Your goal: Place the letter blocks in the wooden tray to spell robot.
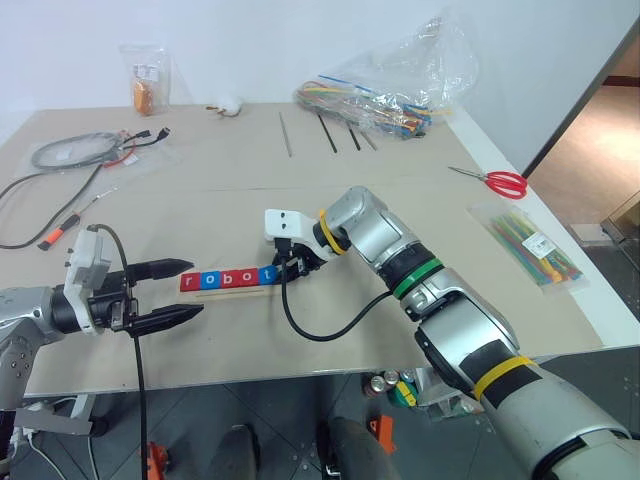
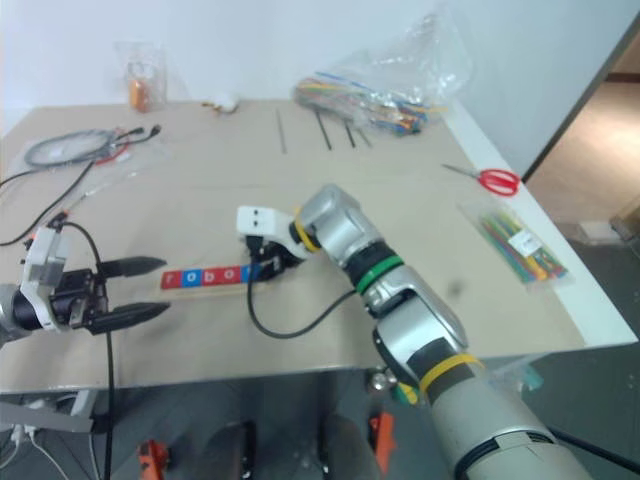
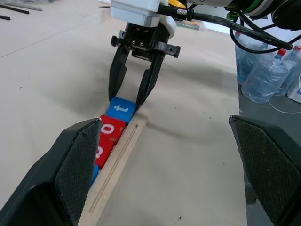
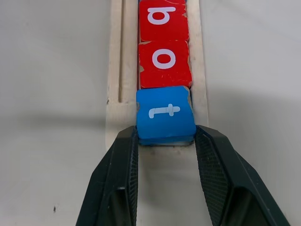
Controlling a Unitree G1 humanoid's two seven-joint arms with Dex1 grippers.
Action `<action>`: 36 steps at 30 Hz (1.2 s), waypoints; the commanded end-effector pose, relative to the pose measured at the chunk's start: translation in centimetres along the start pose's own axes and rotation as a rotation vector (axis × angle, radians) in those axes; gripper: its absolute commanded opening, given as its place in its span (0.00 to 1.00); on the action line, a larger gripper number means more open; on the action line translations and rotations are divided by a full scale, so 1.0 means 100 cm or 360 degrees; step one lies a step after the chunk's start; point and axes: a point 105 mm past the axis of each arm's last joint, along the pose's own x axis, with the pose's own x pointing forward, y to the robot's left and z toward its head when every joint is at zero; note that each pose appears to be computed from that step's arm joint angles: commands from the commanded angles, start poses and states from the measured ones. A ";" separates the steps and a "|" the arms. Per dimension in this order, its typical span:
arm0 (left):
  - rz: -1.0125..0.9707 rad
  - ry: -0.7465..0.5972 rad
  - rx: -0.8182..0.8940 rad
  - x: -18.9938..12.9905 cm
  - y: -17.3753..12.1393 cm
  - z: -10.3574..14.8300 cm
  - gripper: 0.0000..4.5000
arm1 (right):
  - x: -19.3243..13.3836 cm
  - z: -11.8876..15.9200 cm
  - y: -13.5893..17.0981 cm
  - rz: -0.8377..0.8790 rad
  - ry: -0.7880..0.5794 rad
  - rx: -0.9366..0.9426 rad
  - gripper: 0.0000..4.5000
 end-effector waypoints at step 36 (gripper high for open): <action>0.0342 -0.0135 -0.0244 -0.022 0.003 0.011 1.00 | -0.120 -0.023 0.008 -0.0417 -0.0569 0.0497 0.99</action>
